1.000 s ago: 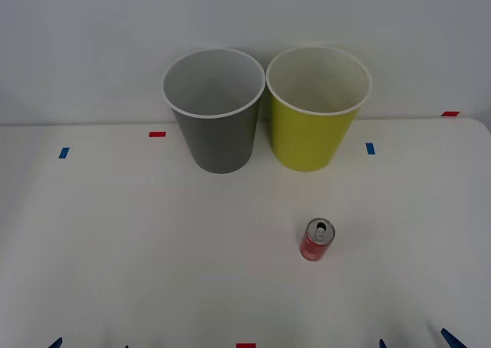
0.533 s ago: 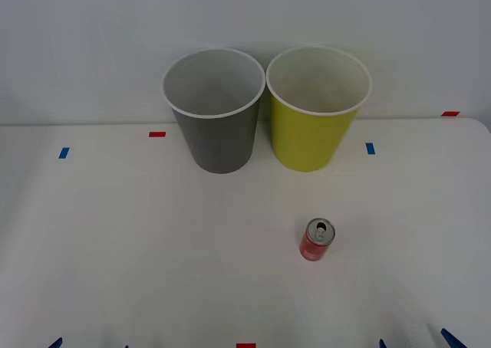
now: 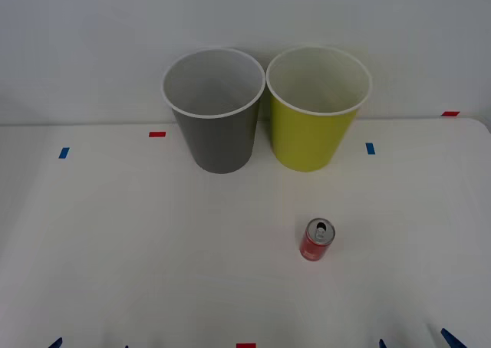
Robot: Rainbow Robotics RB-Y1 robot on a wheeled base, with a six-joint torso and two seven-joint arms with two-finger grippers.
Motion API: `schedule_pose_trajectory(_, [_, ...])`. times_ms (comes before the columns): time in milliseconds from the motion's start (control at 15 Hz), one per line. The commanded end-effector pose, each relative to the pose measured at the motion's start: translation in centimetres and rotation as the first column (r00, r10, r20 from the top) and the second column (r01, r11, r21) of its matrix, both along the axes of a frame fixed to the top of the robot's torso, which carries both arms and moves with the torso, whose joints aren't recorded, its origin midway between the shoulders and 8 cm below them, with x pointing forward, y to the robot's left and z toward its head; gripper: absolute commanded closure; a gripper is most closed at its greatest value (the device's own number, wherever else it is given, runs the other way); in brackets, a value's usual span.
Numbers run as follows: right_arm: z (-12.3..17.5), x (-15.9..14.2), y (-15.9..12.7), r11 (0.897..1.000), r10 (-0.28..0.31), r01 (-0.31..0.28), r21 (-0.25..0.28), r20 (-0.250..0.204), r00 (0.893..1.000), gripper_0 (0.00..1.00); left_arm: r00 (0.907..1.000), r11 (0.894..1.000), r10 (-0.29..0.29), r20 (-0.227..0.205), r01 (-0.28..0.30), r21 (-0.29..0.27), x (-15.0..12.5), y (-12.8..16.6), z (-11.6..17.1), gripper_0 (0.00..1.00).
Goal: Put cans in the gray bin and PET bottles in the light green bin.
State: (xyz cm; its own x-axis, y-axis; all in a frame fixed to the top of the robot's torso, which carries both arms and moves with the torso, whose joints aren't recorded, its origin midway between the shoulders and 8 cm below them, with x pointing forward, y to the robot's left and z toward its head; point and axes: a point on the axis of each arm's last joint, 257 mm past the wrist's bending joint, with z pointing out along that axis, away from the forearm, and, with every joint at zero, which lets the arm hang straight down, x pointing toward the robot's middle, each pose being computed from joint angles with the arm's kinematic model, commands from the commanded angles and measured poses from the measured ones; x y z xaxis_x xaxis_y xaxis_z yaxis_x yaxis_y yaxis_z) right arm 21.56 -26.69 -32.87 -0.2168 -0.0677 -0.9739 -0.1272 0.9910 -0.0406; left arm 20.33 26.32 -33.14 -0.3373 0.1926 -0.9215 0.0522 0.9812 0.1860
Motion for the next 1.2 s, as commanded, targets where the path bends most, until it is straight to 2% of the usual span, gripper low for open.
schedule_pose_trajectory(67, [0.00,0.00,0.00,1.000,0.000,0.000,0.000,0.000,1.000,0.00,1.0000,1.000,0.000,0.000,0.000,0.000,0.00,0.00,0.00,0.00])
schedule_pose_trajectory(1200, [0.00,0.00,0.00,1.000,0.000,0.000,0.000,0.000,1.000,0.00,1.0000,1.000,0.000,0.000,0.000,0.000,0.00,0.00,0.00,0.00])
